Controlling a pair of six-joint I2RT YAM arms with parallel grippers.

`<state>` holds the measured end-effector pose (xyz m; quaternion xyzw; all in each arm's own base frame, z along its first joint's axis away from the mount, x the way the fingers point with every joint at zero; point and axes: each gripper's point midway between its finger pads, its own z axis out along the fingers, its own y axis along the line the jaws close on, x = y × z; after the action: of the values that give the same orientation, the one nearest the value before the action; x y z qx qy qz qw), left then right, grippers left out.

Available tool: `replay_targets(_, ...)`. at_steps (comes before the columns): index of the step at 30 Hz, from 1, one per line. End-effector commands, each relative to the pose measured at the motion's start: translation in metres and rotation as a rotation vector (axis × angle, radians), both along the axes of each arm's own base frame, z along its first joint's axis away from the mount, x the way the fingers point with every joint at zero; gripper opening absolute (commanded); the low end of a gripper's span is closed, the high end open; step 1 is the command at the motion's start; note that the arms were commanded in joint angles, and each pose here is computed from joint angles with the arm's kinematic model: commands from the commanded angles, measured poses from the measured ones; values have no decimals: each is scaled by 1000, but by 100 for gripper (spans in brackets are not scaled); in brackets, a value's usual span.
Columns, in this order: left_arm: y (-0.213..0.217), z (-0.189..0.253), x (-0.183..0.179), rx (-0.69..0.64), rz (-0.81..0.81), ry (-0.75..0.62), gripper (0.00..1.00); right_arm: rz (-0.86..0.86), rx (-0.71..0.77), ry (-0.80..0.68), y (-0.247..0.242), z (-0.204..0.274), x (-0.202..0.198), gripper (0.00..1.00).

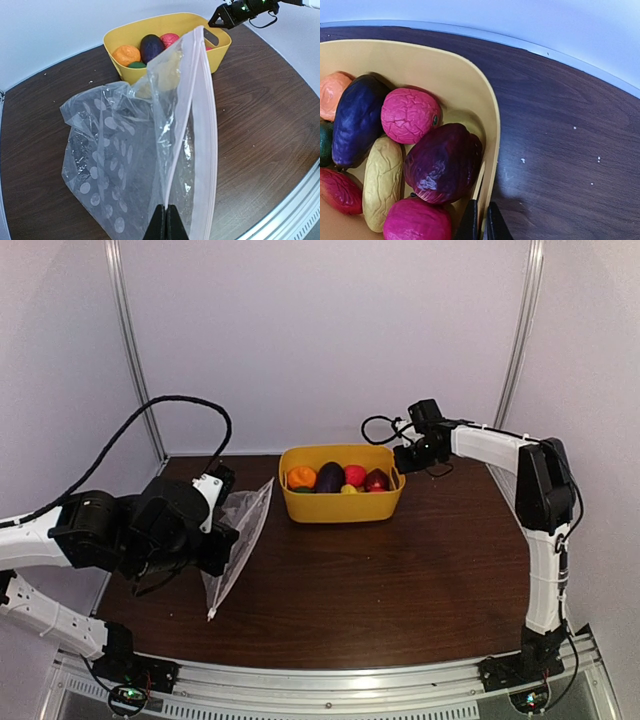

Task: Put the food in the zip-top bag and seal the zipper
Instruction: Move the bin to the center of the board.

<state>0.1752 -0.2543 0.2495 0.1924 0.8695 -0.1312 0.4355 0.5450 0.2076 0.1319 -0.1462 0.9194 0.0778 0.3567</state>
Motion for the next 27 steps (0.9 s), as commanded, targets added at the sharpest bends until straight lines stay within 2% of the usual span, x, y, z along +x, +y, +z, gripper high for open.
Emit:
replay_targets(1,4,20,4,-67,17,-37,0,69,5,23,-26,17,-16,3)
replay_targets(8,2,25,5,-58,10,-53,0,377,-119,103,-35,17,-70,0)
replay_targets(15,-15,20,6,-19,-36,-47,0,652,-255,218,-56,-2,-131,0)
replay_targets(23,-46,5,0,-26,-129,-2,0,798,-325,296,-92,-12,-143,0)
replay_targets(27,-59,-3,-1,-18,-157,14,0,812,-342,247,-88,-5,-129,0)
